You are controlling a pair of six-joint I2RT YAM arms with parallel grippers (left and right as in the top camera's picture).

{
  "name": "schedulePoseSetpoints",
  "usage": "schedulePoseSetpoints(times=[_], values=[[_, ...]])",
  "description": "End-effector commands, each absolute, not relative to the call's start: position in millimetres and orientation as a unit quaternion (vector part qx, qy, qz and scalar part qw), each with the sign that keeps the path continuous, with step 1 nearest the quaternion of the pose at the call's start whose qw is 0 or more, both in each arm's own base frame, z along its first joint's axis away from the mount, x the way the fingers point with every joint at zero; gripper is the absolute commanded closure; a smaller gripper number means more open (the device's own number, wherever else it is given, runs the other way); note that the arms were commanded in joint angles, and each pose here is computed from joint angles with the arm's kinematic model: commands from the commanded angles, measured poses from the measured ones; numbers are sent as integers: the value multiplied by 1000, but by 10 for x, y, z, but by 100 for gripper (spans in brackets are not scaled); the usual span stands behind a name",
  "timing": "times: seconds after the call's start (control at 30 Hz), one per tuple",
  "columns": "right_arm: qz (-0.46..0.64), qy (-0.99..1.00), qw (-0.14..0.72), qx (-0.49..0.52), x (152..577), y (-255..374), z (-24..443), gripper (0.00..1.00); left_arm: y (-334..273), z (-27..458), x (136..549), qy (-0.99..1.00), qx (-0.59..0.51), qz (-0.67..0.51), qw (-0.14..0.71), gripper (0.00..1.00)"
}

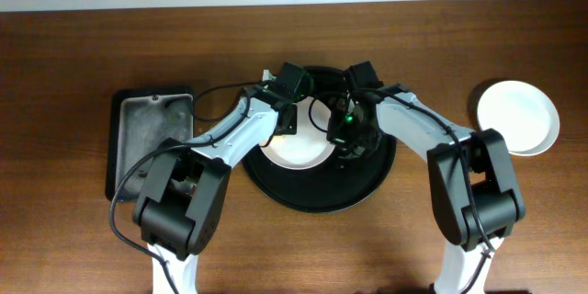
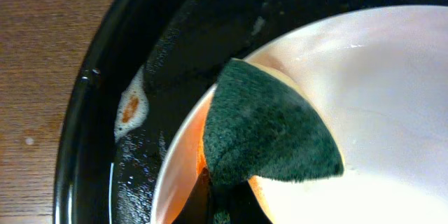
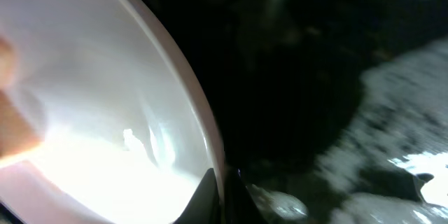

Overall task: Clean dirty plates on tray and stack at the side
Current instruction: 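Scrub the last plate with the sponge in the left gripper, then lift the last plate and stack it on the right-side plates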

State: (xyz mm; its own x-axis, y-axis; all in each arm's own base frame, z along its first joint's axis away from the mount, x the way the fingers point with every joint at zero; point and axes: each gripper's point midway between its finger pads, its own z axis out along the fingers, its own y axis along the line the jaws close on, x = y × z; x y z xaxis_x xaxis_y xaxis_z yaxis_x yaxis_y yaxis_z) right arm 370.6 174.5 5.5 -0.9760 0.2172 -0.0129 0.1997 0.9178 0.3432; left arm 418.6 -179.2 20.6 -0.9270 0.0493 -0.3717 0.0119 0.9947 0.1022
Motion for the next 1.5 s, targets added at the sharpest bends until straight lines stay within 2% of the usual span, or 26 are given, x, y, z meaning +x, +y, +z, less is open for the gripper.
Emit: schedulePoseSetpoints(times=[0.0,0.07,0.2,0.27,0.4,0.53,0.67,0.8,0.97,1.07,1.47], values=[[60,988,81,113,3731,1284,221,96,-1809,288,4302,979,13,48,200,100],[57,990,80,105,3712,1268,244,96,-1823,346,4339,978,12,46,204,100],[-20,992,86,84,3691,1007,344,96,-1819,370,4335,978,12,48,201,100],[-46,992,96,62,3744,933,527,96,-1828,404,4337,978,12,44,204,94],[-116,986,108,50,3804,707,854,96,-1855,395,4318,980,13,30,196,94],[-169,973,155,11,3940,547,1432,96,-1969,355,4273,986,2,-76,147,95],[-248,953,176,-11,3927,408,1704,96,-1942,358,4278,985,-3,-109,131,94],[-336,914,218,-68,3864,678,1936,96,-1941,358,4270,986,-3,-109,129,94],[-407,872,258,-83,3764,814,2179,96,-1941,356,4270,986,-4,-109,129,94],[-435,853,277,-80,3721,835,2290,96,-1941,356,4270,986,-4,-109,129,94],[-433,850,290,-78,3677,926,2310,96,-1941,356,4270,986,-4,-109,129,95]])
